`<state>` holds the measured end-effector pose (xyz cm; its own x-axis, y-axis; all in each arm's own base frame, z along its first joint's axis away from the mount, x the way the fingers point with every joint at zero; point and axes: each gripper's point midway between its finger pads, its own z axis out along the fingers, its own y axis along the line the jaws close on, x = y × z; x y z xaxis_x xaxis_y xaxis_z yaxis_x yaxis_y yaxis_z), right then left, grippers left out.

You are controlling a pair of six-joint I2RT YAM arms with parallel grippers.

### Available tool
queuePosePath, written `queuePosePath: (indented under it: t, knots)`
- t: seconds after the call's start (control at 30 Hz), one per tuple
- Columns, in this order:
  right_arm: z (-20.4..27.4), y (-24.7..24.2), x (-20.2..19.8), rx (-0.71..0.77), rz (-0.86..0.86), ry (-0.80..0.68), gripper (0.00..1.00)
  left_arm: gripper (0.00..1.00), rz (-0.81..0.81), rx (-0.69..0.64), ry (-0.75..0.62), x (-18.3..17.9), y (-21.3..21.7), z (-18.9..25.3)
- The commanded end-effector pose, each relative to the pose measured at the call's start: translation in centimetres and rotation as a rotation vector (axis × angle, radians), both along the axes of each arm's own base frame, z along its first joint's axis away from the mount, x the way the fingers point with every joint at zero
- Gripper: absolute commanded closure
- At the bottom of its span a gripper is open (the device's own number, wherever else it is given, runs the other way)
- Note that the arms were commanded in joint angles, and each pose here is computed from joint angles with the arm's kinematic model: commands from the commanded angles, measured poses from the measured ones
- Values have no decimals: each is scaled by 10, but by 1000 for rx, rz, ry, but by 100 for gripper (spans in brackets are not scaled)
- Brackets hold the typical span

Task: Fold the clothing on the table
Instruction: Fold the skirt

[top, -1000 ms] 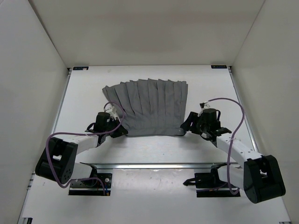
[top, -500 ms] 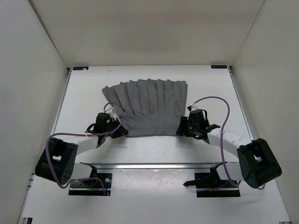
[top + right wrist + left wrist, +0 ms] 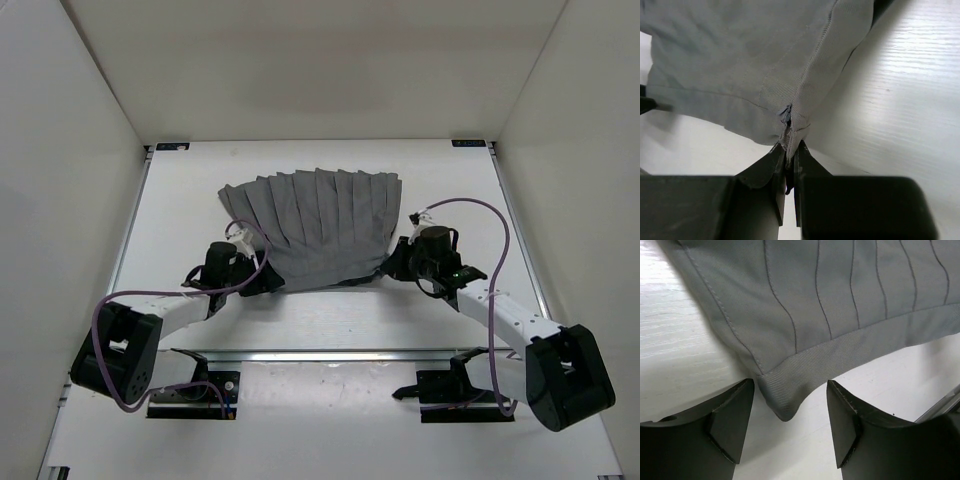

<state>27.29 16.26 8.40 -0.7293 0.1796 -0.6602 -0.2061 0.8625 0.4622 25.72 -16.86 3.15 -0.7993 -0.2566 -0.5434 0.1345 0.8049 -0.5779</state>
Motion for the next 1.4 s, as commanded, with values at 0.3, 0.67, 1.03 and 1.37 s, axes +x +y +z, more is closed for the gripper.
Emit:
queuePosePath:
  t: [0.3, 0.67, 1.03, 1.37]
  knots:
    - [26, 15, 9, 90, 29, -60, 100, 37, 90, 45, 55, -23, 5, -24]
    - [5, -17, -14, 69, -11, 51, 100, 100, 82, 123, 73, -27, 23, -24]
    - [-15, -13, -101, 97, 88, 291, 100, 100, -24, 41, 103, -89, 15, 3]
    - [63, 3, -94, 191, 179, 175, 100, 100, 13, -133, -56, -63, 7, 103]
